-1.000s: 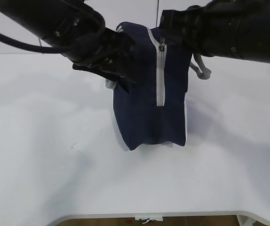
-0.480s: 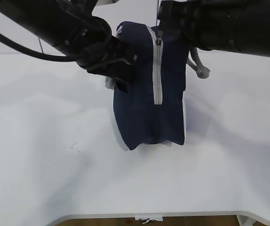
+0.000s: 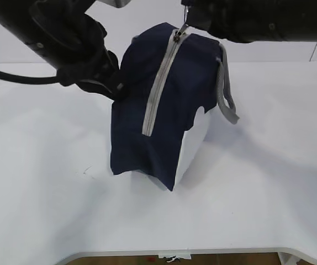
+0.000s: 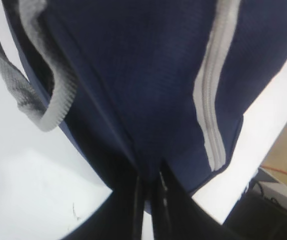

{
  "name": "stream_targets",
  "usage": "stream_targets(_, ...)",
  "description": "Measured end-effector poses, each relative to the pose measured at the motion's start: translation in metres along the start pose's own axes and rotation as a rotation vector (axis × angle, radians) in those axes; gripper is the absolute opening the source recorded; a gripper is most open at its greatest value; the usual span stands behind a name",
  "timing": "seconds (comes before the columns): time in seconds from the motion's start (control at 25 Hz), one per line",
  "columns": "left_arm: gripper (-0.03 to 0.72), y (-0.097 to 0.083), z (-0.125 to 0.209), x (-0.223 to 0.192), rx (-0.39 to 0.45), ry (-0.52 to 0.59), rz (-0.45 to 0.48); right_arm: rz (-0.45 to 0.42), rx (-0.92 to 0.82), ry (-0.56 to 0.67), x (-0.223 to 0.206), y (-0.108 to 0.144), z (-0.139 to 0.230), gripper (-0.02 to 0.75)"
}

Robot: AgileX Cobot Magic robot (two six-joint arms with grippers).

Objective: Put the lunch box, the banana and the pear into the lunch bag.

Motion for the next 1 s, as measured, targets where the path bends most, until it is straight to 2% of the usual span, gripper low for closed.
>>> stream_targets(0.12,-0.002,0.0,0.001,0.004,-0.019,0.003,-0.006,0.012,0.026,0.01,-0.003,0.001,-0.005,0.001)
stream_targets(0.2,-0.003,-0.001,0.01,0.011,-0.052,0.049,-0.008,0.022,0.046,0.019,-0.007,0.0,-0.008,0.001)
stream_targets(0.32,-0.003,-0.002,0.016,0.012,-0.058,0.084,-0.005,0.044,0.065,0.037,-0.012,-0.003,-0.011,0.001)
stream_targets(0.8,-0.003,0.001,0.035,0.015,-0.083,0.197,-0.013,0.135,0.119,0.111,-0.046,-0.026,-0.01,0.001)
stream_targets(1.0,-0.003,0.001,0.039,0.016,-0.088,0.219,-0.017,0.183,0.104,0.128,-0.058,-0.046,-0.011,0.001)
Point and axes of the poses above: a point on each arm's last joint axis where the gripper is mounted, x pointing back along that axis away from the gripper, y along the wrist's bending axis when the last joint is at zero, z = x × y, the point moved 8 cm from there along -x, pointing out along that axis toward the gripper, and after that the axes turned 7 degrees about x, right-handed, at the moved point
